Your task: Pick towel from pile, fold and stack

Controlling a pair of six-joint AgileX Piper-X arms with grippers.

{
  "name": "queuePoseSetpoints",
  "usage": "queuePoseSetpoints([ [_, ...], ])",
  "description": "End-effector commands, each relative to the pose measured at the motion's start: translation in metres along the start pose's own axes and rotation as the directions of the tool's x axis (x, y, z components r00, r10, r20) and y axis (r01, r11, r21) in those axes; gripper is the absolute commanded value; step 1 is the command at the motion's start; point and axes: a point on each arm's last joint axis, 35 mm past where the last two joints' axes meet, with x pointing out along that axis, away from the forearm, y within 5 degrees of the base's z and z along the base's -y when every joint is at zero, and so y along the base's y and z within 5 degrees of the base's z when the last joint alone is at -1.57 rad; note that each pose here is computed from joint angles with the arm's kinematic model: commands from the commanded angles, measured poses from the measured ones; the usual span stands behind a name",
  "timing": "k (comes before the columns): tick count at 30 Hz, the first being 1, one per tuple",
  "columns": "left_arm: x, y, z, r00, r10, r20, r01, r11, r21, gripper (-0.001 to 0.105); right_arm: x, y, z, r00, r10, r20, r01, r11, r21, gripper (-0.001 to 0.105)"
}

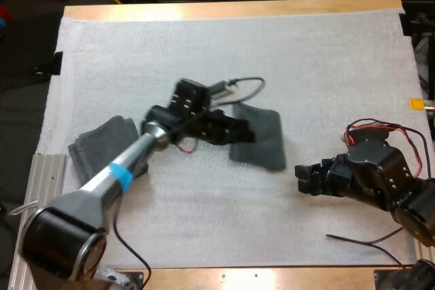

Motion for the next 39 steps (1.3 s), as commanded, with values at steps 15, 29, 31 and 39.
queuePoseSetpoints([
  [15,-0.134,0.025,-0.009,0.979,0.048,0.198,-0.045,0.999,-0.017,0.000,-0.002,0.001,0.002,1.000,0.012,0.019,-0.012,1.000,-0.009,0.060],
  [29,-0.224,0.070,-0.040,0.914,0.162,0.373,-0.114,0.982,-0.149,0.000,-0.002,0.001,0.002,1.000,0.014,0.019,-0.014,1.000,-0.009,0.060],
  [31,-0.232,0.078,-0.044,0.896,0.223,0.384,-0.165,0.970,-0.178,0.000,-0.002,0.001,0.002,1.000,0.014,0.019,-0.014,1.000,-0.009,0.060],
  [39,-0.244,0.091,-0.048,0.838,0.381,0.391,-0.311,0.922,-0.233,0.000,-0.002,0.001,0.002,1.000,0.014,0.019,-0.014,1.000,-0.009,0.060],
])
